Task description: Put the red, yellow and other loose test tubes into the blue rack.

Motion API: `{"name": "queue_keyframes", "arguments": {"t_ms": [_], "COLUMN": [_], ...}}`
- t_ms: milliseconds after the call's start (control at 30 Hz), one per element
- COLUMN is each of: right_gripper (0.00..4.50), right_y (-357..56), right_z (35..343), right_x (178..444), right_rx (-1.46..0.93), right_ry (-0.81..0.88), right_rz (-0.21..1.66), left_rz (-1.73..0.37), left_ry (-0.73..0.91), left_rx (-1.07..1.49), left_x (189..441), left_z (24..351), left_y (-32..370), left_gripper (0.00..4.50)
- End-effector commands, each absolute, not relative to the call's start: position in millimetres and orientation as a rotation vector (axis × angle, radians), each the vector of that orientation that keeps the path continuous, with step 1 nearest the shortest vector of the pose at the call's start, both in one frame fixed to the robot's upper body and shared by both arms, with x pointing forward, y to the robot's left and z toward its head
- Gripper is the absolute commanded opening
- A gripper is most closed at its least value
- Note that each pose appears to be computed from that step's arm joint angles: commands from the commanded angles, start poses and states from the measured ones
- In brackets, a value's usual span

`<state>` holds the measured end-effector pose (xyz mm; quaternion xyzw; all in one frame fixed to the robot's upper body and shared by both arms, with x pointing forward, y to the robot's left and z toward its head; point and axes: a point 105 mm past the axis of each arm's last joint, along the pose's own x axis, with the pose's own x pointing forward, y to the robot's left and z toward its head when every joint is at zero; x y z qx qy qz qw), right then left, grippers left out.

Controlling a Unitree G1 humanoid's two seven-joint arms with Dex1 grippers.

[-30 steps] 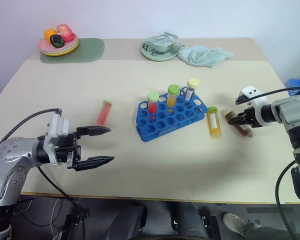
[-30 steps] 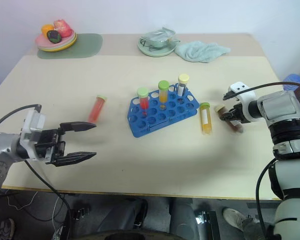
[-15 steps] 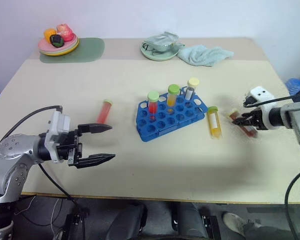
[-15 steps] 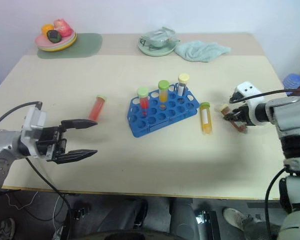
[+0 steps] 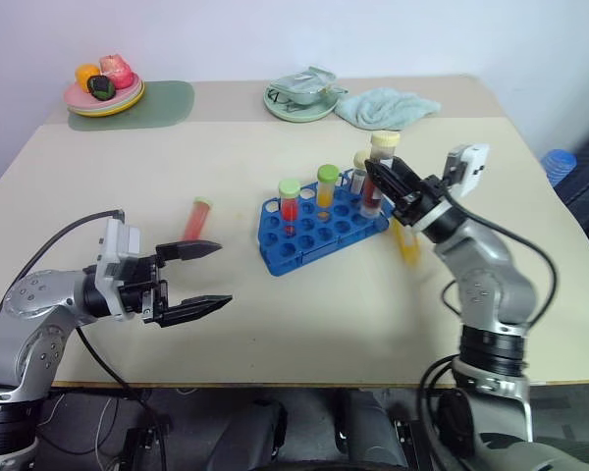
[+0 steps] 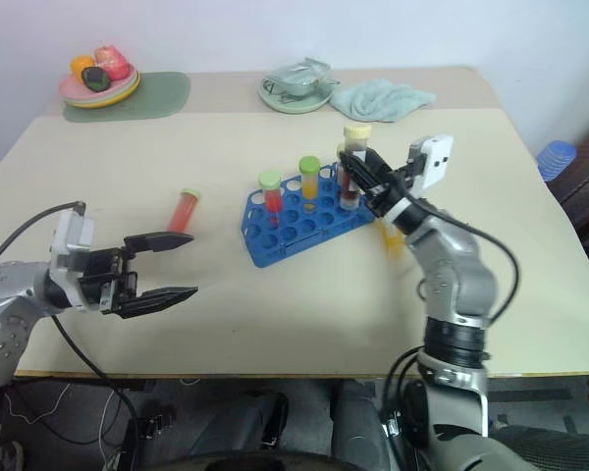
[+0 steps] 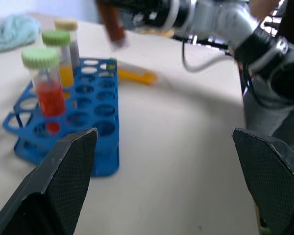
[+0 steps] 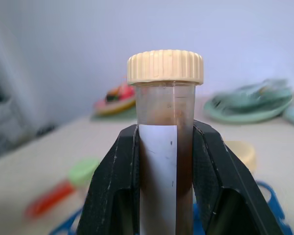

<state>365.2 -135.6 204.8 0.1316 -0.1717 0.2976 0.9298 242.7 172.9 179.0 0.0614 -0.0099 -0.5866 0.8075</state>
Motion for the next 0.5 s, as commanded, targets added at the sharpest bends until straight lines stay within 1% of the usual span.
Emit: {"name": "queue_keyframes", "arguments": {"t_ms": [33,300,500], "right_gripper": [0.81,0.81,0.81], "right_y": [-145.4,-157.9,-158.6], "right_z": [209.0,176.1,159.6], "right_x": [375.9,392.3,394.4], "right_rx": [0.235,0.235,0.217], "right_ry": [-0.471,-0.466,-0.441], "right_rz": [0.517,0.445,0.436], "left_rz": [-1.257,-1.242,-1.231], "left_ry": [-0.046,-0.050,-0.049], "left_rx": [0.127,0.125,0.125], "left_x": [242.7,239.1,236.9], "left_z": [183.0,181.8,181.9], "left_y": [170.4,169.1,170.4], "left_gripper": [4.50,4.50,4.50]}}
